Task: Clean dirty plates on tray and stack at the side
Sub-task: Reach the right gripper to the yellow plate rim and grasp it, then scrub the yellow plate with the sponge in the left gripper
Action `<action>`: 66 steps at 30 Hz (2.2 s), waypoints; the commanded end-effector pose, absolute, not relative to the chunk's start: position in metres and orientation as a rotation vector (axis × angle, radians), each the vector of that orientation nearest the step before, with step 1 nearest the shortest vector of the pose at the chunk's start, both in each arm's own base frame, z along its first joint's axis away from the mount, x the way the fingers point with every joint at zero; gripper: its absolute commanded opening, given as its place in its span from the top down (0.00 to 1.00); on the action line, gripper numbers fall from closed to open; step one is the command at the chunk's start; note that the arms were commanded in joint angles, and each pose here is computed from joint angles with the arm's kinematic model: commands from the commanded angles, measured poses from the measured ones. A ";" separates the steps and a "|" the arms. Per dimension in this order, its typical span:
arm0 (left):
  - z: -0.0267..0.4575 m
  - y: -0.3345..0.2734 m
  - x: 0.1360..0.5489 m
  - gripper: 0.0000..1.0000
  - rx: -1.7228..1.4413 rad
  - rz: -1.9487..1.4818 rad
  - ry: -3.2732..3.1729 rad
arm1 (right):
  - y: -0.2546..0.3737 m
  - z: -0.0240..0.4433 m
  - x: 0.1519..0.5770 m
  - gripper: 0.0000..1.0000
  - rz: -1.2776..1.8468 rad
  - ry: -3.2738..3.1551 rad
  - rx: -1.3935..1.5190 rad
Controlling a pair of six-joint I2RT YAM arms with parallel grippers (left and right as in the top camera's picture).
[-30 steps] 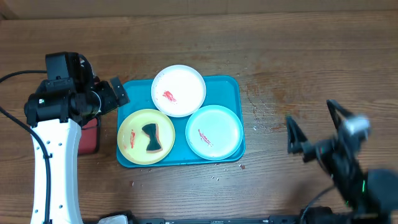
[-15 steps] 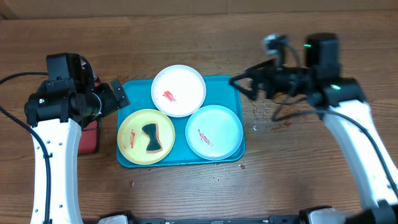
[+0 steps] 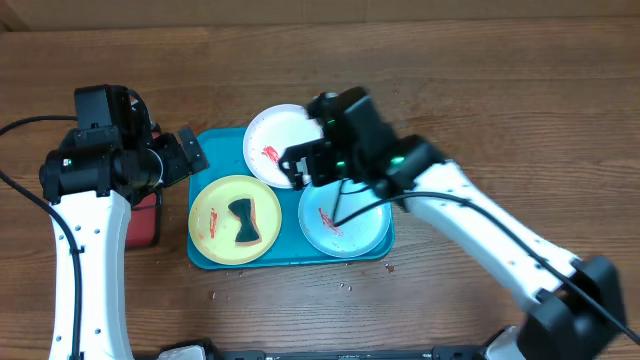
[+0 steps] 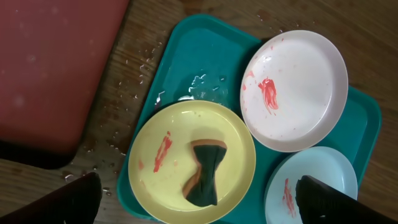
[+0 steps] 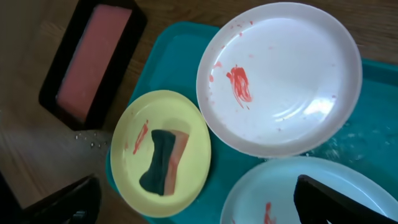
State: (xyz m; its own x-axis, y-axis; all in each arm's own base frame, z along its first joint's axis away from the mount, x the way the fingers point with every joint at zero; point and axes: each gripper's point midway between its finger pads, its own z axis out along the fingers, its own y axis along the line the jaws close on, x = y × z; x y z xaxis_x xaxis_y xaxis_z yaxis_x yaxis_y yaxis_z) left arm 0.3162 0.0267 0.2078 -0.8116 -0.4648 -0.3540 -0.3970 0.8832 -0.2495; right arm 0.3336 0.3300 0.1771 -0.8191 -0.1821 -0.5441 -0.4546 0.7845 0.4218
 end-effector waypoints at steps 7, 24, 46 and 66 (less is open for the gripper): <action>0.205 0.028 0.315 0.00 -0.668 -0.230 2.645 | 0.378 0.106 0.344 0.44 0.684 2.526 -0.508; 0.205 0.027 0.314 0.00 -0.670 -0.230 2.650 | 0.384 0.032 0.319 0.63 0.709 2.767 -0.408; 0.198 0.005 0.314 0.18 -0.593 -0.293 2.705 | 0.388 0.009 0.314 0.70 0.582 2.759 -0.438; 0.065 -0.066 0.299 0.62 -0.382 -0.546 3.162 | 0.380 0.009 0.324 0.81 0.580 2.762 -0.399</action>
